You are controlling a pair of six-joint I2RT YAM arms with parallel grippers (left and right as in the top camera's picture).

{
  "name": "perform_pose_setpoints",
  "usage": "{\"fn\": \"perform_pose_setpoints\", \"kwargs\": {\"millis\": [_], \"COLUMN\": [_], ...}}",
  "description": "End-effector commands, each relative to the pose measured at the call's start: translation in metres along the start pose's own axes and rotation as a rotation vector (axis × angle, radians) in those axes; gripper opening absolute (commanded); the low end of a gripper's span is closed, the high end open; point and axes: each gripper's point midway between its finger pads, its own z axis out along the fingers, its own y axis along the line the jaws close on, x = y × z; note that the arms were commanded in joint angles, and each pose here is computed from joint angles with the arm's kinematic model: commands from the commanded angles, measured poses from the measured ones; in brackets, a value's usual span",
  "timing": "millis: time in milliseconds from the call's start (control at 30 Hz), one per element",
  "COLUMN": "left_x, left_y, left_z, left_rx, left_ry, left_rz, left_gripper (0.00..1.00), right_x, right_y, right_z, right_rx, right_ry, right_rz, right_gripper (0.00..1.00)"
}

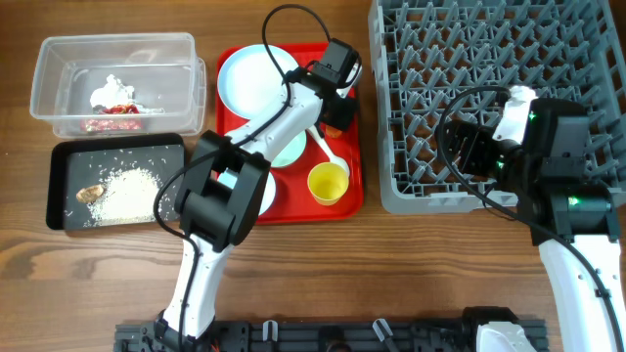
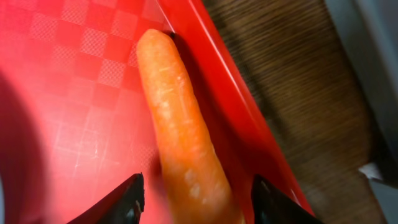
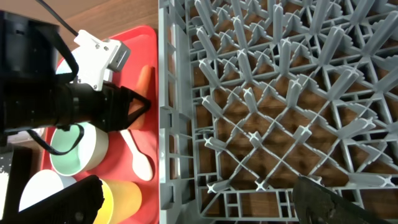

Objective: Sort waste into correct bins and load items into the dishwasher rack
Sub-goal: 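Grasp the orange carrot with the left gripper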

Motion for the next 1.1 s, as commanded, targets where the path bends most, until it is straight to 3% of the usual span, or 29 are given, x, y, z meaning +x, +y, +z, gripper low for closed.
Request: {"fn": "perform_pose_setpoints", "kwargs": {"millis": [0,200,333,533,800,1067], "left_x": [0.012,0.010,0.009,0.005,-0.026,-0.048], "left_y": [0.002,0.003,0.003,0.012,0.013,0.044], "left_z": [0.024,0.029,0.029,0.021,-0.031,-0.131], "left_rx": [-0.014,-0.015,-0.016,-0.067,-0.072,-0.099], "left_ry": [0.036,0.025,0.022,0.008,-0.098,-0.220], "left_rz": [0.006,0.006,0.005,0.005,-0.014,-0.212], "left_gripper": [0.50,0.39,0.23,0.13,0.11,0.11], "right_x": [-0.006,-0.006,-0.006,-0.006,-0.006,-0.006], "right_y": [0.000,0.000,0.000,0.000,0.000,0.000], "right_z": [-0.002,-0.002,-0.002,-0.002,-0.002,-0.002], "right_rx": [0.011,0.011,0.011,0.011,0.011,0.011], "right_ry": [-0.012,-0.012,-0.012,-0.012,-0.013,-0.014], "right_rz": [0.006,0.006,0.006,0.006,0.006,0.006], "right_gripper": [1.00,1.00,1.00,1.00,1.00,1.00]}}
